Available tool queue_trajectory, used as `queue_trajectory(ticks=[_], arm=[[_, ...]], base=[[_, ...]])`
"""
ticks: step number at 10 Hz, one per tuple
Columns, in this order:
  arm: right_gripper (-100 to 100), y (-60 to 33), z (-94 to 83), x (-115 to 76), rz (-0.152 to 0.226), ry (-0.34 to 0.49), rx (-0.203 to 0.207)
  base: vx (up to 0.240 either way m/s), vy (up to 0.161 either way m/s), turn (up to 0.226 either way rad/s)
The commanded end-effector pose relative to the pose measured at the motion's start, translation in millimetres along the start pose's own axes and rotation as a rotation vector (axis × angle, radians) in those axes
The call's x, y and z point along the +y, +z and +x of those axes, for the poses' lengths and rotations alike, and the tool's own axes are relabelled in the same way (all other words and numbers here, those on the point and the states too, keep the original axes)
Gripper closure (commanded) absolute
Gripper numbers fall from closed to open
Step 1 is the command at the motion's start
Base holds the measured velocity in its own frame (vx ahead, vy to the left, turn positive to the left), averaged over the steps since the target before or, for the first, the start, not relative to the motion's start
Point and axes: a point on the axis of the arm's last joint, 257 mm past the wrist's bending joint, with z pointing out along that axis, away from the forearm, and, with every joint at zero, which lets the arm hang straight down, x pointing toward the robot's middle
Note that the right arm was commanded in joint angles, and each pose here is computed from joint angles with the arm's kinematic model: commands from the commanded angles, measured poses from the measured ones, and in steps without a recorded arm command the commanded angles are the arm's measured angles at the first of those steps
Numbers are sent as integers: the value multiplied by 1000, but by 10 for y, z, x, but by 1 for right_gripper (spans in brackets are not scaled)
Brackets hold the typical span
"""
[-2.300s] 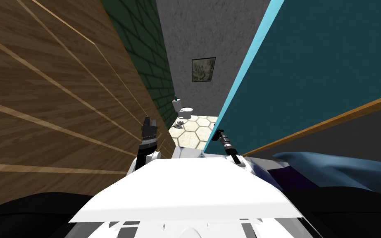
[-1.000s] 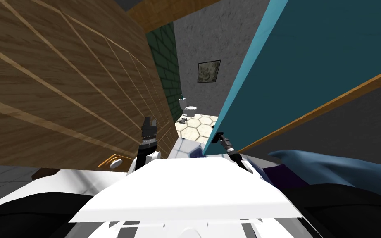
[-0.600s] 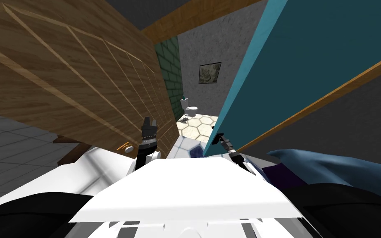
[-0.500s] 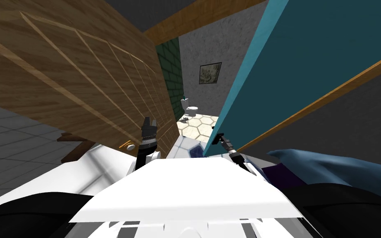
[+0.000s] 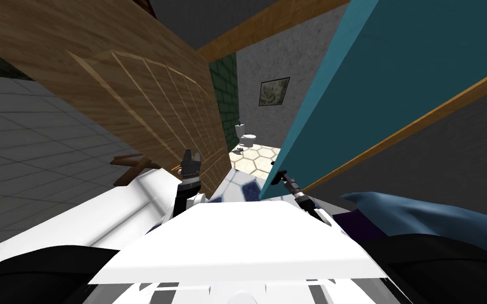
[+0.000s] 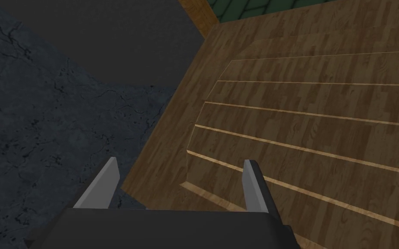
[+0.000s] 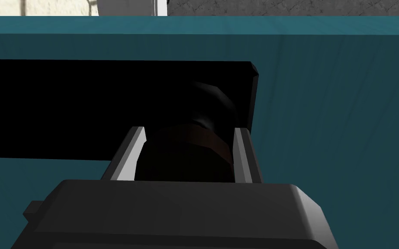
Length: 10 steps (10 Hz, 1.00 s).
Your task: Pull the door open
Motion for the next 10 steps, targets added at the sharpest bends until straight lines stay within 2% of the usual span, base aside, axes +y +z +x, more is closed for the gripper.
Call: queue_trajectory(ticks=[1, 3, 4, 10], arm=[[100, -47, 17, -3, 0, 2, 19], [100, -86, 22, 4, 0, 2, 39], [100, -73, 38, -18, 3, 3, 34], [100, -182, 26, -9, 1, 3, 89]], base=[[-214, -114, 125], [-223, -106, 130], [-113, -45, 30], [-226, -105, 154]])
